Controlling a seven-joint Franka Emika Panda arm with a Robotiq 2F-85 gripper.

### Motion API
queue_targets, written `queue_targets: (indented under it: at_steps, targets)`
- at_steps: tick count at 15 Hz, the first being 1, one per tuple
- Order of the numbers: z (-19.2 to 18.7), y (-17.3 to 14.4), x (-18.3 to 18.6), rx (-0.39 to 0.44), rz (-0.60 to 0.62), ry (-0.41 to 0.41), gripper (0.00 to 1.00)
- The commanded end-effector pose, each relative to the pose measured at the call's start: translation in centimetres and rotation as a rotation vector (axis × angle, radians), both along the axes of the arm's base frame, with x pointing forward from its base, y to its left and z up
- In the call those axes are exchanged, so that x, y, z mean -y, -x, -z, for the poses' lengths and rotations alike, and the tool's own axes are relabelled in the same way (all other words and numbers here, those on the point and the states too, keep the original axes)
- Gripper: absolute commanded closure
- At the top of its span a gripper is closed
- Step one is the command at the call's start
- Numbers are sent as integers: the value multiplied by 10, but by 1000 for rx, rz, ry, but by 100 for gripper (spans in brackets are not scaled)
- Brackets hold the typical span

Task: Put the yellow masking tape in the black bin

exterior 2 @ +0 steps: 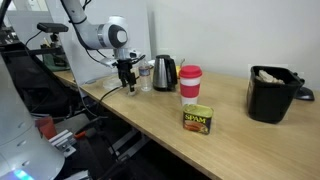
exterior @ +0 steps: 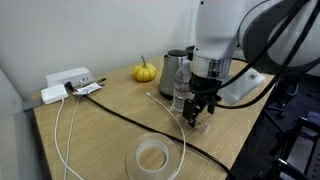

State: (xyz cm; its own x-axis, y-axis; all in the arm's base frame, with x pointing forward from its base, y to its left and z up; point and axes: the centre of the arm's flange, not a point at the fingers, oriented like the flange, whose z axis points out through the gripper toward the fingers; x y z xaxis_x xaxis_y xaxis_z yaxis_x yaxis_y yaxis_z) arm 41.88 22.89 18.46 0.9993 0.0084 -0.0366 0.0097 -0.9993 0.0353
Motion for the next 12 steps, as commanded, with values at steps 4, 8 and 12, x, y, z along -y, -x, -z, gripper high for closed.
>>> queue_targets:
  at_steps: [4,8,12]
  targets:
    - [14,-6,-12,3,-40,-9,9]
    - [18,-2,-14,-4,-45,-2,42]
    - [20,-2,-18,-7,-52,1,68]
